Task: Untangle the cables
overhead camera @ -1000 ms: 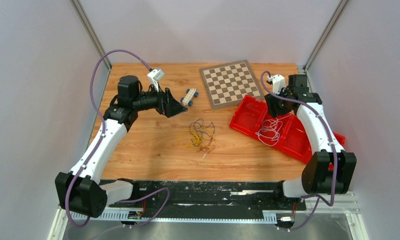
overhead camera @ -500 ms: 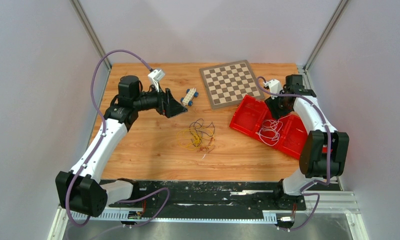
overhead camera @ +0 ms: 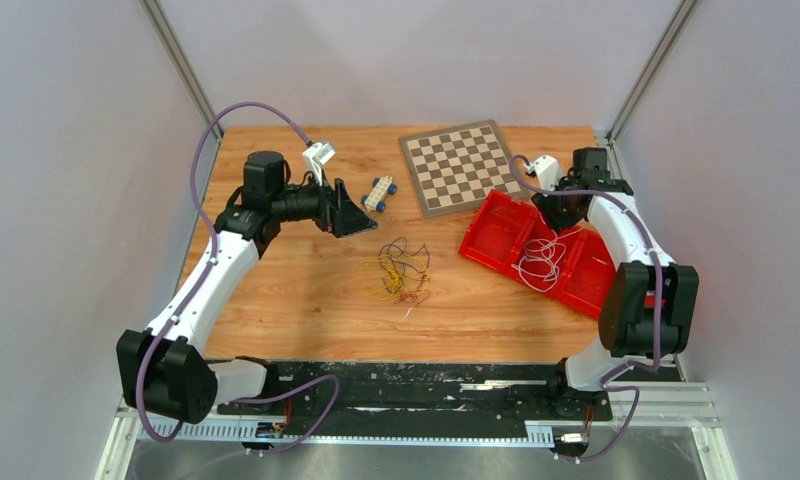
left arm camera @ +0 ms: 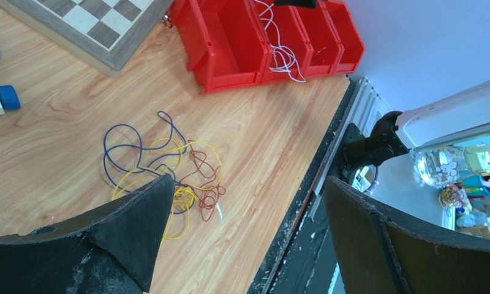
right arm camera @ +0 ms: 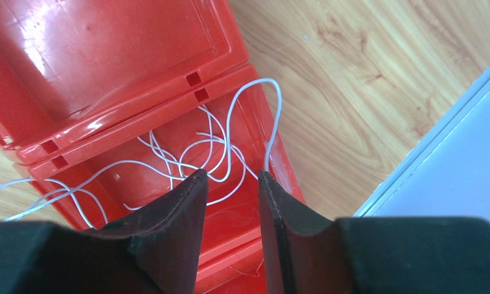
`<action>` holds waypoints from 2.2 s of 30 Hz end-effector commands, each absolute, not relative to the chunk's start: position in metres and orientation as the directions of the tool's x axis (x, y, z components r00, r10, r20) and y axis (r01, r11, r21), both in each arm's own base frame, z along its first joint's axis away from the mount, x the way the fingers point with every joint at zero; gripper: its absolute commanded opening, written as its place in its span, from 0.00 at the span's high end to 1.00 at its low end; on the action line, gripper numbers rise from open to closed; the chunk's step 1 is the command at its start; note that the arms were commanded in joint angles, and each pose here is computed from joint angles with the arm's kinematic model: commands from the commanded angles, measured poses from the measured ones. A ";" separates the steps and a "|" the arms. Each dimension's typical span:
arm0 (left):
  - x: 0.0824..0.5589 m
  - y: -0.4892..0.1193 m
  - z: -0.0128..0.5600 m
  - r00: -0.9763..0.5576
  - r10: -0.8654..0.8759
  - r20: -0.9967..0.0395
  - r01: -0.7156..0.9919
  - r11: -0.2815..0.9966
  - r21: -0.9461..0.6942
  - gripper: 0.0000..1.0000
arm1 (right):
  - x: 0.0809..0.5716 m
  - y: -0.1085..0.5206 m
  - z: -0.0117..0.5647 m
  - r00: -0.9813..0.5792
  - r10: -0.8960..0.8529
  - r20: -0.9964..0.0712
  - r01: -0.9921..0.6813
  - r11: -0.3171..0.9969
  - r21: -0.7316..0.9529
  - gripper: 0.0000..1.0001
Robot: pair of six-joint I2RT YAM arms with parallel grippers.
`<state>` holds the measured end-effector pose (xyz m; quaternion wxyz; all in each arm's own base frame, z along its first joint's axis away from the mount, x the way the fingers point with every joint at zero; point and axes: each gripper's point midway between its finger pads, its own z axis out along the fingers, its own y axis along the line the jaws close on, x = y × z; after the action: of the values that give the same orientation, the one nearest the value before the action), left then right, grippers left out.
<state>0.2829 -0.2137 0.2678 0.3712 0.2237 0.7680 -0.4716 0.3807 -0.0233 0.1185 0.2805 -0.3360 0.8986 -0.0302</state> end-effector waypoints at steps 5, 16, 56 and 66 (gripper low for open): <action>0.284 -0.216 0.284 -0.596 -0.003 -0.803 0.727 0.423 -0.542 0.00 | 0.399 -0.027 0.158 -0.526 -0.657 -0.541 -0.596 0.738 -0.316 0.61; 0.296 -0.217 0.291 -0.611 -0.026 -0.791 0.702 0.444 -0.557 0.00 | 0.388 -0.053 0.111 -0.620 -0.690 -0.374 -0.647 0.719 -0.254 0.54; 0.302 -0.213 0.281 -0.642 -0.005 -0.767 0.667 0.490 -0.561 0.00 | 0.325 0.012 0.037 -0.824 -0.462 -0.328 -0.517 0.851 0.099 1.00; 0.300 -0.209 0.280 -0.626 0.016 -0.780 0.678 0.504 -0.534 0.00 | 0.356 0.012 0.050 -0.828 -0.409 -0.383 -0.477 0.873 0.100 1.00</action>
<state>0.2977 -0.2117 0.2599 0.3428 0.1995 0.7974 -0.4547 0.2698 0.0347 0.0473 0.0388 -0.2136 0.9604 0.1745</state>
